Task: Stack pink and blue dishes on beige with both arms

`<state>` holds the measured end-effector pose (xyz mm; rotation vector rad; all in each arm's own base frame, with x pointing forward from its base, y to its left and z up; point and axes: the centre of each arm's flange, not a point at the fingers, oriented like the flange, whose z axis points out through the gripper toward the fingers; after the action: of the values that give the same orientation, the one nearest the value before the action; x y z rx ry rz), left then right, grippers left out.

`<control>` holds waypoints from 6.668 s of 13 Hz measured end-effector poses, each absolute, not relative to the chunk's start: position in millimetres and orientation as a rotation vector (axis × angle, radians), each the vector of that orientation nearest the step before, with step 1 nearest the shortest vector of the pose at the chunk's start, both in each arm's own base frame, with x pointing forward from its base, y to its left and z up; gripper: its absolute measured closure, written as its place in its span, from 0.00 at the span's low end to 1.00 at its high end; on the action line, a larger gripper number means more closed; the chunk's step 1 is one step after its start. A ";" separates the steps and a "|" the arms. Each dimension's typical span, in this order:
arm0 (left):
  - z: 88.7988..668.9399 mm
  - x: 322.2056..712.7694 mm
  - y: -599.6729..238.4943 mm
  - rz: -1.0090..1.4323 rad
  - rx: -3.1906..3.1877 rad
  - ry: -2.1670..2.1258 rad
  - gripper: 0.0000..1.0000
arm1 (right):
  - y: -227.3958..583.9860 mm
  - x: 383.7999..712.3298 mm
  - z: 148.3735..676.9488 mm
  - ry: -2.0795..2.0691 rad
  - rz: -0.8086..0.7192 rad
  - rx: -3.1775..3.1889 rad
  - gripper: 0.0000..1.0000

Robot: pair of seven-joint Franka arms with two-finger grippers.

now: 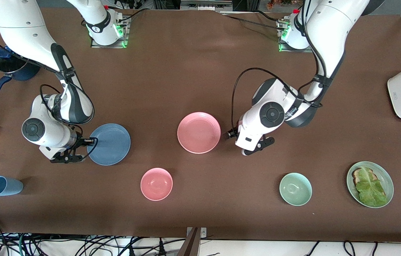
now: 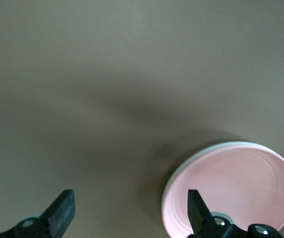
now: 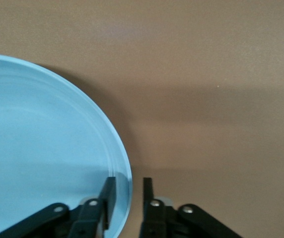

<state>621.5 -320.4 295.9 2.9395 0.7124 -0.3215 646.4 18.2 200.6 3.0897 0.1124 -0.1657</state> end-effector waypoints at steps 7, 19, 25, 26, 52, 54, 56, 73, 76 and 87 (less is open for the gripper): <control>313.9 655.6 -178.0 -0.421 3.018 0.627 0.00 | 18.1 646.7 202.0 0.106 -0.162 3.094 0.96; 379.9 655.1 18.1 -0.457 3.057 0.396 0.00 | 109.0 685.6 400.1 0.348 -0.127 3.153 0.96; 482.4 616.3 -12.2 -0.331 3.162 0.303 0.00 | 210.4 660.6 404.2 0.200 -0.166 3.223 0.96; 500.5 610.0 -14.8 -0.299 3.143 0.313 0.00 | 231.8 654.5 402.1 0.159 -0.171 3.229 0.96; 595.4 554.3 -15.4 -0.039 3.139 -0.081 0.00 | 405.4 583.8 238.4 -0.084 -0.295 3.203 0.96; 594.2 555.6 -16.3 -0.035 3.138 -0.084 0.00 | 407.6 584.3 239.3 -0.120 -0.279 3.209 0.96; 592.6 557.0 -17.7 -0.034 3.138 -0.088 0.00 | 407.7 584.6 238.6 -0.128 -0.276 3.210 0.96; 593.2 559.9 -18.0 -0.004 3.138 -0.088 0.00 | 289.6 645.9 387.4 -0.216 -0.037 3.160 0.00; 592.8 560.1 -18.3 -0.005 3.138 -0.089 0.00 | 220.2 644.1 453.1 -0.152 -0.074 3.107 0.00; 592.2 560.4 -19.7 -0.006 3.138 -0.093 0.00 | 62.0 570.5 603.4 0.020 -0.136 3.152 0.00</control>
<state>560.4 -19.7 592.2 3.1382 -0.0931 -0.0057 570.5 62.0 603.4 3.1515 0.0196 -0.1356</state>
